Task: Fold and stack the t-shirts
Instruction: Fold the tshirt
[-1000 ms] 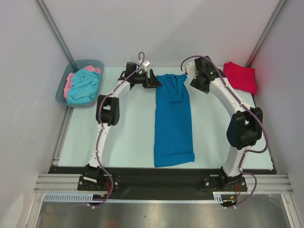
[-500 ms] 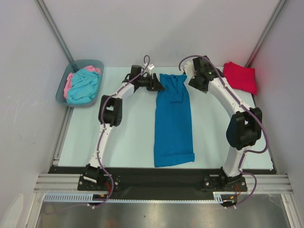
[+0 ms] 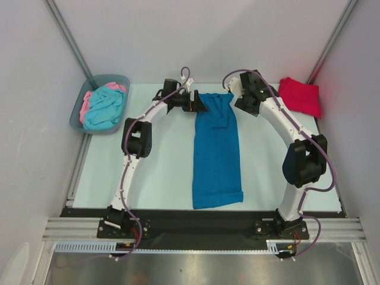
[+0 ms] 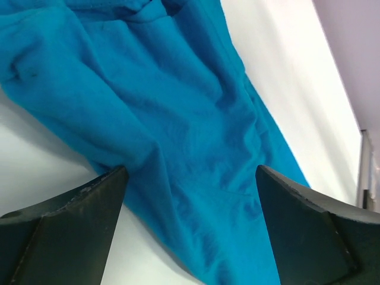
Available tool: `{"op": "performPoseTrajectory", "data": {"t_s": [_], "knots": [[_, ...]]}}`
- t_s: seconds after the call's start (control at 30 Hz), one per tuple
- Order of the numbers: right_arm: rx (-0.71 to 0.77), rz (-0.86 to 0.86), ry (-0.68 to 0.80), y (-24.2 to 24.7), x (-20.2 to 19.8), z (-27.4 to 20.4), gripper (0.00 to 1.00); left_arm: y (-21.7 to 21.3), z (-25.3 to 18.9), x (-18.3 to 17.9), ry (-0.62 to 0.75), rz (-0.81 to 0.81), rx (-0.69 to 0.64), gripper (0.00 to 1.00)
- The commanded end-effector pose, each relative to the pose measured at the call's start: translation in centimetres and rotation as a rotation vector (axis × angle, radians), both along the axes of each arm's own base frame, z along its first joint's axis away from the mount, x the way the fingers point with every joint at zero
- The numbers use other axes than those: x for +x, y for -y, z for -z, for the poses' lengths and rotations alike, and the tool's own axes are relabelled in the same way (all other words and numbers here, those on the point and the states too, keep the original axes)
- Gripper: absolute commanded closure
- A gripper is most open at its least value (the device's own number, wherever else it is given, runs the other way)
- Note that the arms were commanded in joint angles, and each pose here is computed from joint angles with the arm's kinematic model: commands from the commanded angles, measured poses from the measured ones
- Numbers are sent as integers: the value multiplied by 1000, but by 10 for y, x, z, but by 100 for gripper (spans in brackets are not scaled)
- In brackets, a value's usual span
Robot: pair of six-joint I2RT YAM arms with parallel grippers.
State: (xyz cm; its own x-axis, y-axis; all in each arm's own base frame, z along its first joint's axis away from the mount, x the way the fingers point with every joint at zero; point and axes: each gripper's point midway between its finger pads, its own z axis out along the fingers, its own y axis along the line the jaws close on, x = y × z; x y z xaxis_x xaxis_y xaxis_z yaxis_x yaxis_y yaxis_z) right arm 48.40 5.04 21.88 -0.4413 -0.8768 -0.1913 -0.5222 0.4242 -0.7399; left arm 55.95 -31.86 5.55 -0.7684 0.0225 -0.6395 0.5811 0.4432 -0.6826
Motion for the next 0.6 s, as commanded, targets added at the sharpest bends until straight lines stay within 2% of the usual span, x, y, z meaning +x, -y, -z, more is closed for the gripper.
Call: {"op": "performPoseTrajectory", "data": {"t_s": [0.0,0.23,0.37,0.57], "knots": [[18,8,77,2,-4,-31,15,-12,-35,12,139,-44,77,2],[17,10,74,2,-4,-28,15,-30,-31,39,218,-164,194,1],[11,10,73,3,-2,-27,14,-32,-31,54,218,-212,207,0],[19,4,87,-2,3,-32,14,-31,-27,55,203,-225,234,0]]}}
